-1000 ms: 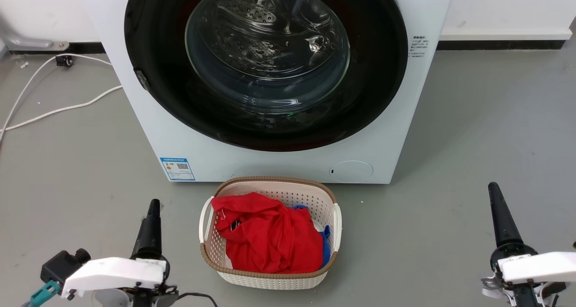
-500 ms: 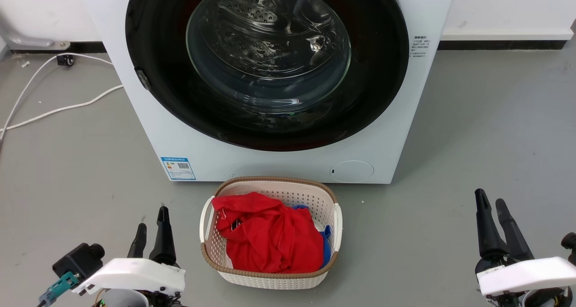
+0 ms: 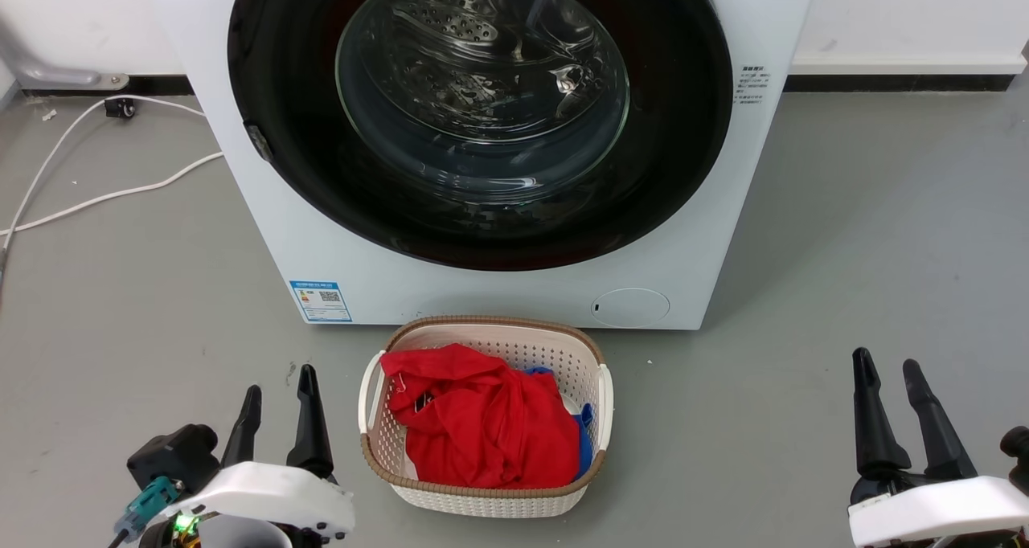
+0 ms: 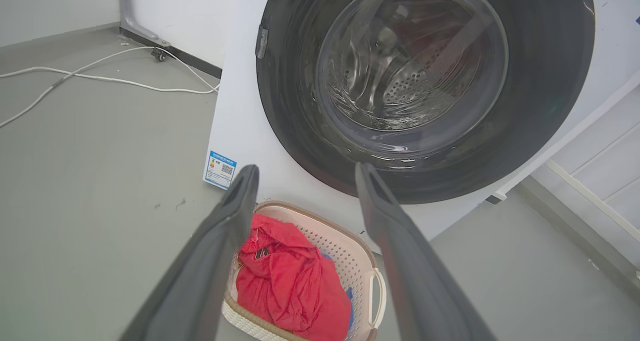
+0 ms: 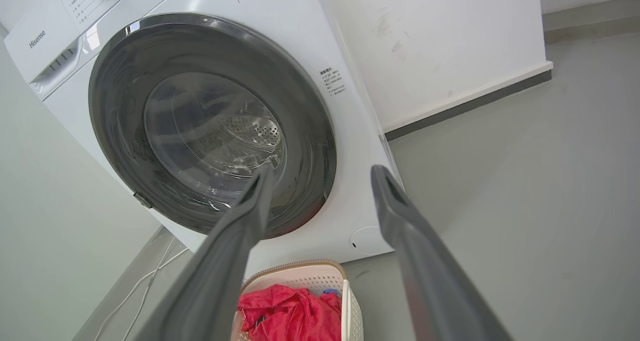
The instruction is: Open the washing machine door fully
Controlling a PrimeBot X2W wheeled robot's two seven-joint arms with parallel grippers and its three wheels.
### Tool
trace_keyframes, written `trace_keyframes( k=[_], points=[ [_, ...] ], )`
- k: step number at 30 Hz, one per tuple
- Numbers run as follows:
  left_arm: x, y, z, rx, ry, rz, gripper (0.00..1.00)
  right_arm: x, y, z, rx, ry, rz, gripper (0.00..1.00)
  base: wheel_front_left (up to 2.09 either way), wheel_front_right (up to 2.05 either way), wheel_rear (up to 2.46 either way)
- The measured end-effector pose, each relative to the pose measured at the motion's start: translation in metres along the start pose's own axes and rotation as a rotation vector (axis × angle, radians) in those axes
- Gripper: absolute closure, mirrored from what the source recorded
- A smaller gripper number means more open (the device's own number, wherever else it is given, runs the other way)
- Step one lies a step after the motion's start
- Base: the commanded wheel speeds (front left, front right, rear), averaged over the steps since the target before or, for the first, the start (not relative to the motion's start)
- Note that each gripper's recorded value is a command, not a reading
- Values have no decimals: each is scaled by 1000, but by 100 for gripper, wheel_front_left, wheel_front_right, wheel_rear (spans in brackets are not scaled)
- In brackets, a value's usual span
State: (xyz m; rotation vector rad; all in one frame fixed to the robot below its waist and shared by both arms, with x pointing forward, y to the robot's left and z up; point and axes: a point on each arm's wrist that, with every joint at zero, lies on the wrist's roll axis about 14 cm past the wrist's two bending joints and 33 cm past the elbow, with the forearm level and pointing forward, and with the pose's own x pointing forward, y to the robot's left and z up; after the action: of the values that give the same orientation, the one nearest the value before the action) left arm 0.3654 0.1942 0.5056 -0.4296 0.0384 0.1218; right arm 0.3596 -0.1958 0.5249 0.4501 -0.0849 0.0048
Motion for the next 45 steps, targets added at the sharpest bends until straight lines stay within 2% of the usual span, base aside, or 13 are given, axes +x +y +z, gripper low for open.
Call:
trace_keyframes(
  k=[27, 45],
  points=[
    [-13, -23, 16, 282, -126, -82, 0, -8, 12, 16, -231, -73, 51, 0, 0, 0, 0],
    [-22, -28, 12, 361, -160, -113, 0, -15, 10, 18, -322, -90, 54, 0, 0, 0, 0]
  ],
)
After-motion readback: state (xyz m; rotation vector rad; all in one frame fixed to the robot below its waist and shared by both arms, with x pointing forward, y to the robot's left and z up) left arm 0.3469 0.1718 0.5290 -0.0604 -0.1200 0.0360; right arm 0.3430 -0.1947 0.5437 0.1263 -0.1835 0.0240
